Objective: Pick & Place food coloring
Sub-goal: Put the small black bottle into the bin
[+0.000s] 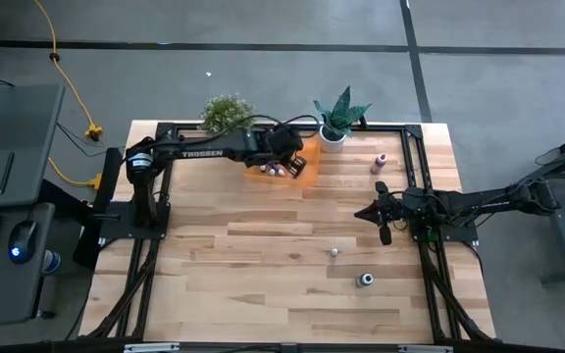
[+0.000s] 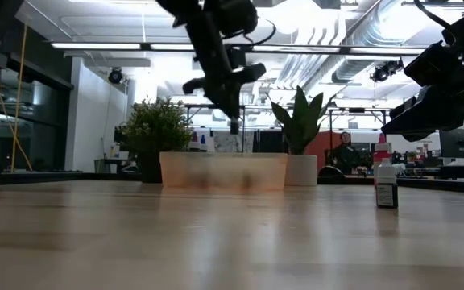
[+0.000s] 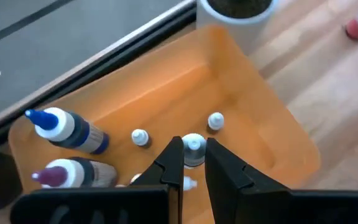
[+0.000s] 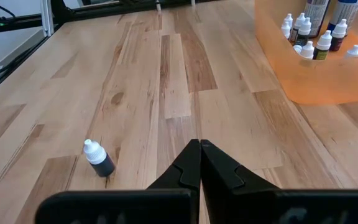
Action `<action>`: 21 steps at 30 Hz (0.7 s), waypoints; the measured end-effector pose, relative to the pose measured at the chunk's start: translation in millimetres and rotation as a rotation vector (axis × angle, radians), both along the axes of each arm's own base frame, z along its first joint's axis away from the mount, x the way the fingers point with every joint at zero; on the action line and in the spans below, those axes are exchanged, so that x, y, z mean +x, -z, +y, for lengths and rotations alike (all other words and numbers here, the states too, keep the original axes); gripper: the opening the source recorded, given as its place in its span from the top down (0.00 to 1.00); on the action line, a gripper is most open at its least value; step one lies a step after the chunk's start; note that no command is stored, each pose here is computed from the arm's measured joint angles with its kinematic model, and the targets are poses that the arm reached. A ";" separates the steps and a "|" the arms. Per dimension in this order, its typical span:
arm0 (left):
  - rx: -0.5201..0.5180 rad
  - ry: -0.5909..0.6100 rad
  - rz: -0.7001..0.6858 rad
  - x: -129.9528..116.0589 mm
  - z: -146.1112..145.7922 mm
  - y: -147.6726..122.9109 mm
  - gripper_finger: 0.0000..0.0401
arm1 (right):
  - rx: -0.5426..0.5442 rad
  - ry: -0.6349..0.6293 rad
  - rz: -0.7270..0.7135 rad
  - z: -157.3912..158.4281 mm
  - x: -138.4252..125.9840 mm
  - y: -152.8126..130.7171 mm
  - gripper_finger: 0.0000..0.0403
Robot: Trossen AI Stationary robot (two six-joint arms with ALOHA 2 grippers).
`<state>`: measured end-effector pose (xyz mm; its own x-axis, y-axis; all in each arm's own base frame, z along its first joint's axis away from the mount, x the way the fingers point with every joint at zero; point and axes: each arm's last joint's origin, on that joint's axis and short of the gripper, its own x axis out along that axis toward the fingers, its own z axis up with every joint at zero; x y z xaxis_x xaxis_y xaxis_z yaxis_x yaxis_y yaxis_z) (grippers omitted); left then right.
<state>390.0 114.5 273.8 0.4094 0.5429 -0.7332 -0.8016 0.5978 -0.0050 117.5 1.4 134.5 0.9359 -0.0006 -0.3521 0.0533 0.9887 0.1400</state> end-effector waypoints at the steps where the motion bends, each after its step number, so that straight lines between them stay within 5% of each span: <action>1: 0.007 -0.024 -0.016 -0.6 0.3 5.7 0.91 | 0.000 0.000 0.000 0.0 0.0 0.0 1.00; 10: 0.032 -0.114 -0.010 -7.0 -10.0 47.3 0.91 | 0.000 0.000 -0.001 0.0 0.0 -0.1 1.00; 21: 0.105 -0.134 -0.044 -6.5 -26.2 65.7 0.91 | 0.000 0.000 -0.001 0.0 0.0 -0.1 1.00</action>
